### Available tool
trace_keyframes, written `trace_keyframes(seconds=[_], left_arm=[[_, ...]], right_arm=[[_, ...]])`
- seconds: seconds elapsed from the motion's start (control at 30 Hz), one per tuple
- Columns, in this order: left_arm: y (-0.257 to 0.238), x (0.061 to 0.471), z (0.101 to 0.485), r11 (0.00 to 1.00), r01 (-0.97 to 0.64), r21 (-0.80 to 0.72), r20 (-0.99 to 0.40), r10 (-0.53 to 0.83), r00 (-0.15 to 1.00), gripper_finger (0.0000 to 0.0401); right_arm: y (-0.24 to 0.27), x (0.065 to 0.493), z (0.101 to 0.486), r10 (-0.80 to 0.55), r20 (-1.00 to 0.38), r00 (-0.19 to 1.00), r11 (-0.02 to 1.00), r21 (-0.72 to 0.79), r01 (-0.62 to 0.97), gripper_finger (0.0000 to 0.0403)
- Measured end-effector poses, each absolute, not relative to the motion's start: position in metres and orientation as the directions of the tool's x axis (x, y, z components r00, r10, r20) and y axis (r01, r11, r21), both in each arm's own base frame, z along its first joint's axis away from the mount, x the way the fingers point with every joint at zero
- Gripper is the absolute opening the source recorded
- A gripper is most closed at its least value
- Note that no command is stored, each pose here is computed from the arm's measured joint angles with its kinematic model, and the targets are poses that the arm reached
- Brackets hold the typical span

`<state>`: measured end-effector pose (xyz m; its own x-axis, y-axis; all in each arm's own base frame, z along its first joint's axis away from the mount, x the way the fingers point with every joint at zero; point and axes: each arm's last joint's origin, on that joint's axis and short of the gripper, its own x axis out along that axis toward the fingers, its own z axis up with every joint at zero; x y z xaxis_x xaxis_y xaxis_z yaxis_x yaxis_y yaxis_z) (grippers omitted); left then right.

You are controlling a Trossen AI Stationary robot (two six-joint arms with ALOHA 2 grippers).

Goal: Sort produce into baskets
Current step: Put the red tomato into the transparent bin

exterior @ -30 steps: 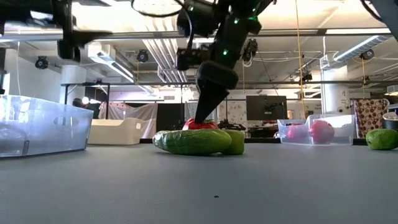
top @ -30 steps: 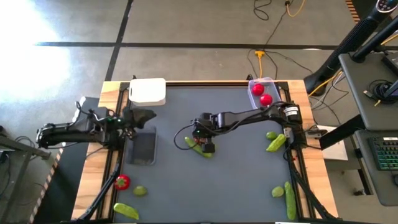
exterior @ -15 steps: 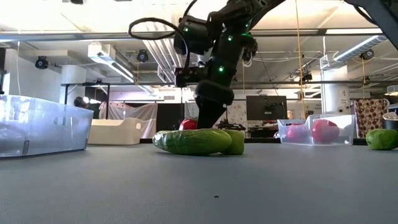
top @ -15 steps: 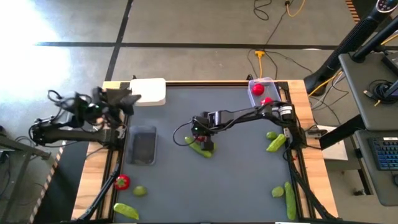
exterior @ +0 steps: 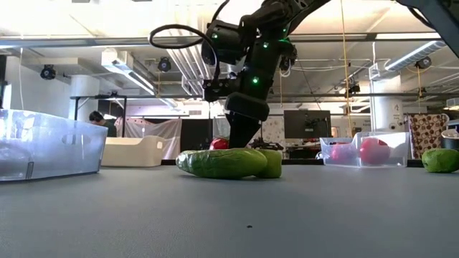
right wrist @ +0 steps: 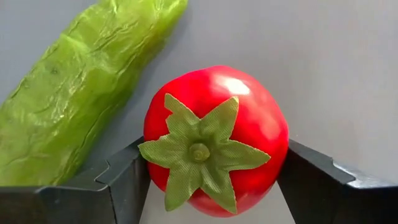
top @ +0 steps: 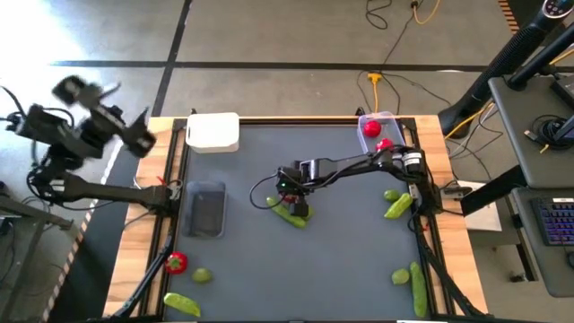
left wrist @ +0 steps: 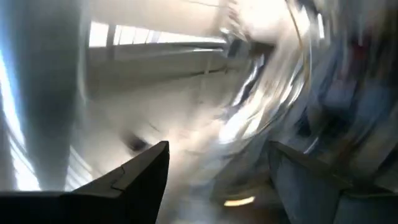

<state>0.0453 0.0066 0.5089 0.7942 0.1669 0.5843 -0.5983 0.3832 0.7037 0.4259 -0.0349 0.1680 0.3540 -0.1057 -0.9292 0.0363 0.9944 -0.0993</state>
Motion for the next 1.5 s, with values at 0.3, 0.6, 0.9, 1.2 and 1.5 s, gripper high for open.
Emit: trace_keyframes(seconds=[0.3,0.6,0.9,1.2,1.5], left_arm=[[0.008,0.064,0.468,0.904,-0.239,0.356,0.155,0.195,0.969,0.0253],[-0.009,0.114,0.353,0.815,0.573,0.08,-0.14,-0.56,0.817,0.0253],[-0.008,0.149,0.262,0.788,0.608,-0.097,0.098,-0.6,0.794,0.0253],[-0.007,0.141,0.214,0.764,0.564,-0.314,0.227,-0.517,0.826,0.0253],[-0.012,0.138,0.2,0.681,0.568,-0.463,0.195,-0.546,0.814,0.0253]], right_arm=[[-0.05,0.416,0.192,-0.122,-0.92,0.374,0.987,-0.071,0.147,0.0283],[-0.083,0.371,0.261,-0.21,-0.897,0.388,0.934,-0.066,0.351,0.0282],[-0.127,0.288,0.315,-0.392,-0.904,0.172,0.705,-0.175,0.687,0.0281],[-0.187,0.222,0.298,-0.291,-0.951,-0.103,0.424,-0.225,0.878,0.0283],[-0.214,0.182,0.247,-0.053,-0.992,-0.117,0.309,-0.127,0.942,0.0285]])
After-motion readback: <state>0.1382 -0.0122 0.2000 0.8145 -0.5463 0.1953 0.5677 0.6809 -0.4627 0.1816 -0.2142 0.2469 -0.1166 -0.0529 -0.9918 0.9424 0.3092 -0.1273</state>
